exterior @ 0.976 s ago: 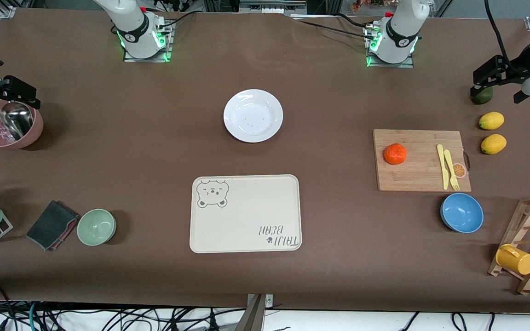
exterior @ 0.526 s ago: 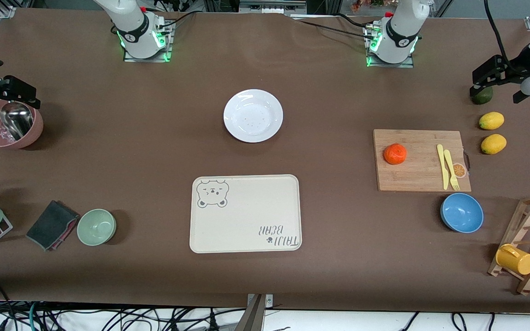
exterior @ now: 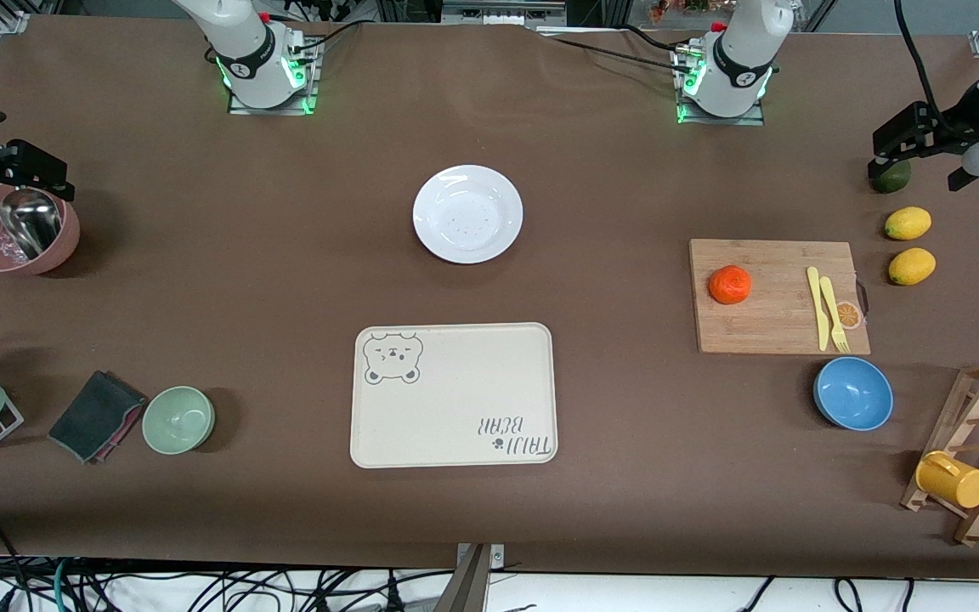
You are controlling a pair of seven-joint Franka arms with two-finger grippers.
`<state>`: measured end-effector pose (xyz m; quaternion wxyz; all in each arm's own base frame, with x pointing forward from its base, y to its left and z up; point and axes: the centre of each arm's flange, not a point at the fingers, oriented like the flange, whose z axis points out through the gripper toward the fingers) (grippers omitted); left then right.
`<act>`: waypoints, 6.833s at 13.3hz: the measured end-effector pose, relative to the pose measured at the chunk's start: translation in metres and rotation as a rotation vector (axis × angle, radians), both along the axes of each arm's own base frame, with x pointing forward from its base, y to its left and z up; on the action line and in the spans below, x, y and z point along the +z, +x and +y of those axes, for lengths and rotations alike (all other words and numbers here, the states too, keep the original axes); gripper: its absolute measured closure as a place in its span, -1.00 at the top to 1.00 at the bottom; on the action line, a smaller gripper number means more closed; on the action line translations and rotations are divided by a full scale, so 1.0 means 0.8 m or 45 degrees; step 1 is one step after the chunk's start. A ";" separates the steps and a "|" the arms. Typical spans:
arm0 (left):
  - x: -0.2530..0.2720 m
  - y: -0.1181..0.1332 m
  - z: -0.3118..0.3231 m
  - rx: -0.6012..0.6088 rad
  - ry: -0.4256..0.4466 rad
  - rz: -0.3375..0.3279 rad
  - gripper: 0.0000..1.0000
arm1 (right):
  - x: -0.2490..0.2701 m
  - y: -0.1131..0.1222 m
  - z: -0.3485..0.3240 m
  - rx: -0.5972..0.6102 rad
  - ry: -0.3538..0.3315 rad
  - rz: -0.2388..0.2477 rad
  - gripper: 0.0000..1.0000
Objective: Place orange and plate with both arms
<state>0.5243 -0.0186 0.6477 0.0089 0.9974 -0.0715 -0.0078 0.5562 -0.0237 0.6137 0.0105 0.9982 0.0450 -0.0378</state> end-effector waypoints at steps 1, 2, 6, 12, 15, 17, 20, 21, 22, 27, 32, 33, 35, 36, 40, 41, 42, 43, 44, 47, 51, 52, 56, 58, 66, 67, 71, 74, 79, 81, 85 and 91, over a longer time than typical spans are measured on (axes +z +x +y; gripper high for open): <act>0.000 0.000 0.000 0.000 0.000 0.001 1.00 | 0.000 0.000 0.000 0.000 0.000 0.001 1.00; 0.000 0.000 0.000 0.001 0.000 0.001 1.00 | 0.000 0.000 0.000 0.000 0.000 0.002 1.00; 0.000 0.000 0.001 0.002 0.000 0.004 1.00 | 0.000 0.000 0.000 0.000 0.000 0.003 1.00; -0.002 -0.002 0.001 0.002 0.001 0.020 1.00 | 0.000 0.000 0.000 0.000 0.000 0.003 1.00; -0.003 -0.002 0.001 0.003 0.001 0.026 1.00 | 0.000 0.000 0.000 0.000 0.000 0.003 1.00; -0.005 -0.003 0.001 0.003 0.001 0.041 1.00 | 0.000 0.000 0.000 0.000 0.000 0.003 1.00; -0.008 -0.004 0.001 0.002 0.002 0.062 1.00 | -0.001 -0.001 0.000 0.000 0.000 0.009 1.00; -0.012 -0.003 0.000 -0.001 0.003 0.077 1.00 | -0.001 -0.001 0.000 0.001 0.001 0.012 1.00; -0.015 -0.002 0.000 -0.002 0.003 0.092 1.00 | -0.001 -0.002 0.001 0.002 0.001 0.014 1.00; -0.031 0.004 0.017 0.031 0.003 0.134 1.00 | -0.001 -0.002 0.002 0.004 0.001 0.018 1.00; -0.119 0.025 0.025 0.049 0.004 0.231 1.00 | -0.002 -0.003 0.002 0.003 0.001 0.024 1.00; -0.139 0.026 0.025 0.050 0.005 0.259 1.00 | -0.002 -0.003 0.002 0.002 0.001 0.025 1.00; -0.184 0.029 0.025 0.052 0.006 0.276 1.00 | -0.002 -0.003 0.001 0.002 0.001 0.027 1.00; -0.207 0.028 0.024 0.054 0.005 0.274 1.00 | -0.002 -0.003 0.001 0.002 0.001 0.027 1.00; -0.284 0.018 0.011 0.088 0.010 0.250 1.00 | -0.002 -0.003 0.001 0.002 0.001 0.028 1.00; -0.304 0.014 0.003 0.102 0.014 0.233 1.00 | -0.002 -0.003 0.001 0.002 0.001 0.028 1.00; -0.326 0.009 -0.006 0.113 0.018 0.214 1.00 | -0.002 -0.003 0.001 0.002 0.001 0.028 1.00; -0.348 0.002 -0.015 0.125 0.021 0.194 1.00 | -0.002 -0.003 0.001 0.002 0.001 0.028 1.00; -0.370 -0.006 -0.024 0.140 0.025 0.182 1.00 | -0.002 -0.003 0.002 0.002 0.001 0.028 1.00; -0.411 -0.023 -0.036 0.161 0.033 0.198 1.00 | -0.002 -0.003 0.002 0.002 0.001 0.029 1.00; -0.452 -0.029 -0.036 0.214 -0.011 0.209 1.00 | -0.002 -0.003 0.002 0.002 0.001 0.029 1.00; -0.463 -0.028 -0.036 0.220 -0.014 0.204 1.00 | -0.002 -0.003 0.002 0.002 0.001 0.029 1.00; -0.497 -0.021 -0.035 0.228 -0.012 0.178 1.00 | -0.002 -0.003 0.002 0.002 0.001 0.029 1.00; -0.510 -0.018 -0.035 0.231 -0.012 0.160 1.00 | -0.002 -0.003 0.002 0.002 0.001 0.029 1.00; -0.545 -0.016 -0.034 0.236 -0.007 0.155 0.69 | -0.002 -0.003 0.002 0.002 0.001 0.029 1.00; -0.543 -0.016 -0.034 0.237 -0.008 0.153 0.47 | -0.002 -0.003 0.002 0.002 0.001 0.029 1.00; -0.541 -0.015 -0.040 0.223 -0.009 0.149 0.45 | -0.002 -0.003 0.002 0.002 0.001 0.029 1.00; -0.502 -0.007 -0.069 0.190 -0.040 0.096 0.45 | -0.002 -0.003 0.002 0.002 0.001 0.031 1.00; -0.435 -0.030 -0.195 0.204 -0.164 0.054 0.45 | -0.002 -0.004 0.001 0.001 0.001 0.032 1.00; -0.427 -0.051 -0.261 0.249 -0.170 0.065 0.45 | -0.003 -0.004 0.001 0.001 0.002 0.032 1.00; -0.412 -0.090 -0.381 0.306 -0.201 0.084 0.45 | -0.003 -0.004 0.001 0.001 0.002 0.035 1.00; -0.423 -0.169 -0.522 0.358 -0.221 0.180 0.45 | -0.003 -0.005 0.001 0.000 0.002 0.044 1.00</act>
